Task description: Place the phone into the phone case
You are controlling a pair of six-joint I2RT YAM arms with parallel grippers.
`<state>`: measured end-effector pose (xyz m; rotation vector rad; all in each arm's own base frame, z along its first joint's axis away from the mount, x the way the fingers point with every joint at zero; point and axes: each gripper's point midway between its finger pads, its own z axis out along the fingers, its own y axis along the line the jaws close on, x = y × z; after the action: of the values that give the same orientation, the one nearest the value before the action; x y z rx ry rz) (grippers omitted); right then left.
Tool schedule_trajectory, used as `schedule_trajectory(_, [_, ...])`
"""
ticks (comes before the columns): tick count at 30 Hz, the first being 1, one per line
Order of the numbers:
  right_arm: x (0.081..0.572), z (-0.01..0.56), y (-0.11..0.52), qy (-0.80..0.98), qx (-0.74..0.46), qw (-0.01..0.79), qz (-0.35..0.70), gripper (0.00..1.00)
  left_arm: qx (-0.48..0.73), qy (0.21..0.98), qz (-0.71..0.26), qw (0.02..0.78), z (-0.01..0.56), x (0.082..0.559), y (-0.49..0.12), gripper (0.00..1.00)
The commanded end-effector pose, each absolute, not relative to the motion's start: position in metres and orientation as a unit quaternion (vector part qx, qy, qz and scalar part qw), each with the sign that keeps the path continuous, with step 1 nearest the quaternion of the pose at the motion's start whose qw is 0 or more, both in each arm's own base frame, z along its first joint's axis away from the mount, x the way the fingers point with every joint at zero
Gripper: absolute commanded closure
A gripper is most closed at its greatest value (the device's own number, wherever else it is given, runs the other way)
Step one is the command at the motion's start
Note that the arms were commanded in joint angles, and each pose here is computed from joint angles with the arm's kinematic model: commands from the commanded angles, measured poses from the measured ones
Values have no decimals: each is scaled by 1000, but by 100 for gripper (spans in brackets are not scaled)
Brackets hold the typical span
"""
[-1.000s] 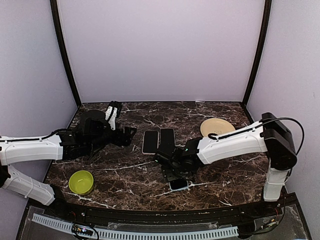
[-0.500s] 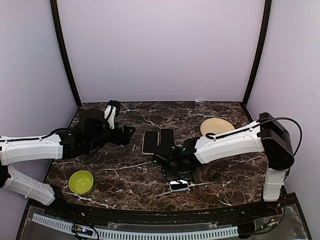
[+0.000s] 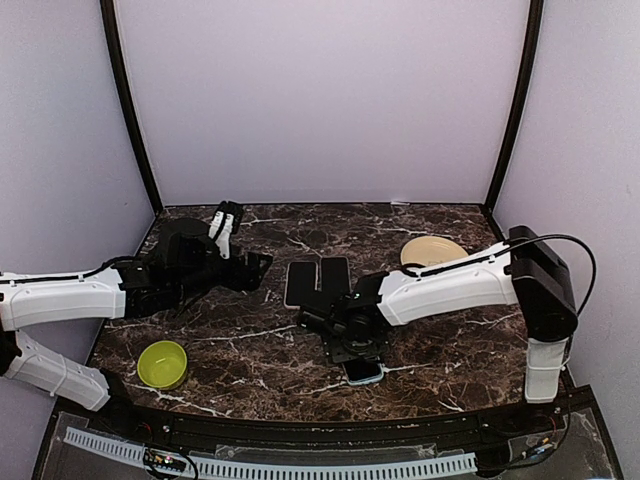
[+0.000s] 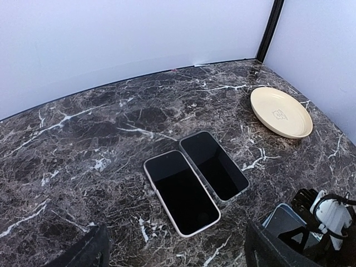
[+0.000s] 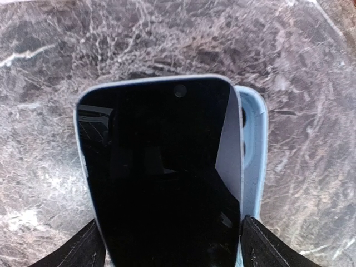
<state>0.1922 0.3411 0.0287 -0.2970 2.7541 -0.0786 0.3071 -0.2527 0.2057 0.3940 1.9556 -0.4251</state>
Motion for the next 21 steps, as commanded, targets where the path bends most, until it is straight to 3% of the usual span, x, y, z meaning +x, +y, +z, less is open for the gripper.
schedule_trajectory(1, [198,63,349,971,-116,207,-21,17,187,811,-186,522,206,304,-257,16])
schedule_trajectory(7, [196,89,355,969,-143,197,51,13,277,811,-262,443,178,283,-304,30])
schedule_trajectory(10, [202,94,333,969,-124,199,72,19,323,814,-264,404,161,276,-321,39])
schedule_trajectory(13, [221,84,302,973,-81,201,85,33,403,813,-204,368,130,264,-338,49])
schedule_trajectory(17, [244,66,286,972,-58,206,99,63,475,806,-155,317,87,246,-360,65])
schedule_trajectory(21, [256,45,283,975,-65,201,73,87,489,819,-115,279,60,250,-369,73])
